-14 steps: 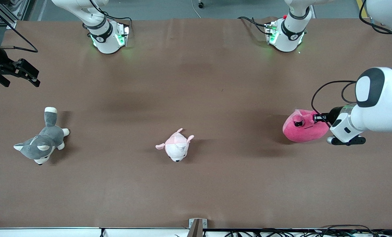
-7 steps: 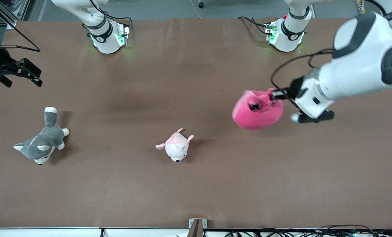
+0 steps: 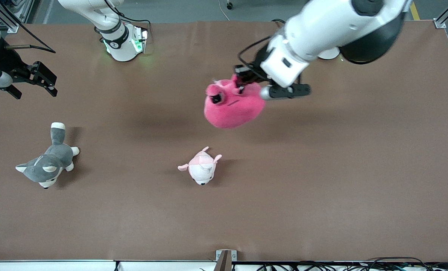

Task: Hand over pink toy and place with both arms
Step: 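Lift the pink plush with the left gripper toward the right gripper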

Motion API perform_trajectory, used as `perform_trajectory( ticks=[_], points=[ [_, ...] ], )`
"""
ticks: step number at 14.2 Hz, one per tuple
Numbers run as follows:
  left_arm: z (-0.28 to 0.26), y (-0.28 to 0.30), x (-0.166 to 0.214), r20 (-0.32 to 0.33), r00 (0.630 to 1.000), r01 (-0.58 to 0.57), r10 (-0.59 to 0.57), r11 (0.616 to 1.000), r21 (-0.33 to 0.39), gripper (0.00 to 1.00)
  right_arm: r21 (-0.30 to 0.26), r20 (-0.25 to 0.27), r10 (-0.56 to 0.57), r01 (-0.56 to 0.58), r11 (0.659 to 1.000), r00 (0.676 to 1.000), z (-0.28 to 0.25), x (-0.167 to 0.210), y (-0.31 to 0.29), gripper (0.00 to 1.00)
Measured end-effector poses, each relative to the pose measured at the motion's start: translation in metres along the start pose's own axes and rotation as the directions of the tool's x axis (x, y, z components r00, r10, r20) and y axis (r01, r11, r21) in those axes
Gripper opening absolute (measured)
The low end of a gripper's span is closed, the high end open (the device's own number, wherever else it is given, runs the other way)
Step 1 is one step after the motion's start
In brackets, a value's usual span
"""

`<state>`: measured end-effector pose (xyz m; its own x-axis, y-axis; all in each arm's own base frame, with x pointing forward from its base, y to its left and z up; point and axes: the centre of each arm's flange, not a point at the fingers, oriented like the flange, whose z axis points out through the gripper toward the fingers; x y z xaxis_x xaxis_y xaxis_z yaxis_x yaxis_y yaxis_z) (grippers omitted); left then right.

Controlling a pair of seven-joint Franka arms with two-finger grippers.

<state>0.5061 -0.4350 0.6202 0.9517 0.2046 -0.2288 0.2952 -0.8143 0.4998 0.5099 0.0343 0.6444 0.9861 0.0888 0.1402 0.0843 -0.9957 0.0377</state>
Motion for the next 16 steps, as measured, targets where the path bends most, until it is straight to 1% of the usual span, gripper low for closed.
perform_trajectory(
  ticks=[2, 5, 8, 10, 11, 12, 13, 14, 15, 16],
  points=[
    [0.036, 0.029, -0.023, -0.004, 1.0, 0.003, -0.003, 0.997, -0.082, 0.09, 0.0, 0.048, 0.0, 0.0, 1.0, 0.999, 0.008, -0.002, 0.0, 1.0],
    [0.085, 0.057, -0.052, 0.012, 1.0, 0.003, -0.001, 0.986, -0.164, 0.09, -0.001, 0.079, 0.001, -0.001, 1.0, 0.997, 0.02, 0.001, 0.001, 1.0],
    [0.117, 0.067, -0.059, 0.015, 1.0, 0.003, 0.0, 0.977, -0.215, 0.09, -0.001, 0.098, 0.001, -0.001, 1.0, 0.995, 0.026, 0.002, 0.001, 1.0],
    [0.14, 0.068, -0.06, 0.011, 1.0, 0.006, -0.003, 0.975, -0.222, 0.09, 0.014, 0.105, 0.001, -0.002, 1.0, 0.995, 0.027, 0.002, -0.001, 1.0],
    [0.151, 0.067, -0.059, 0.004, 1.0, 0.004, -0.003, 0.977, -0.213, 0.09, 0.048, 0.107, 0.003, -0.008, 0.999, 0.994, 0.028, 0.002, -0.005, 0.94],
    [0.16, 0.067, -0.06, -0.005, 1.0, 0.0, -0.001, 0.979, -0.202, 0.09, 0.092, 0.112, 0.006, -0.017, 0.996, 0.994, 0.029, 0.002, -0.01, 0.94],
    [0.168, 0.067, -0.062, -0.013, 1.0, -0.006, 0.004, 0.982, -0.191, 0.09, 0.138, 0.121, 0.01, -0.026, 0.99, 0.993, 0.031, 0.003, -0.015, 0.88],
    [0.174, 0.067, -0.065, -0.018, 1.0, -0.012, 0.009, 0.983, -0.183, 0.09, 0.179, 0.131, 0.013, -0.037, 0.983, 0.991, 0.035, 0.005, -0.019, 0.78],
    [0.177, 0.069, -0.067, -0.021, 1.0, -0.016, 0.013, 0.984, -0.18, 0.09, 0.218, 0.145, 0.016, -0.048, 0.975, 0.989, 0.041, 0.007, -0.023, 0.71],
    [0.178, 0.069, -0.067, -0.023, 1.0, -0.018, 0.014, 0.984, -0.179, 0.09, 0.249, 0.159, 0.018, -0.058, 0.967, 0.987, 0.048, 0.01, -0.027, 0.71]
  ],
)
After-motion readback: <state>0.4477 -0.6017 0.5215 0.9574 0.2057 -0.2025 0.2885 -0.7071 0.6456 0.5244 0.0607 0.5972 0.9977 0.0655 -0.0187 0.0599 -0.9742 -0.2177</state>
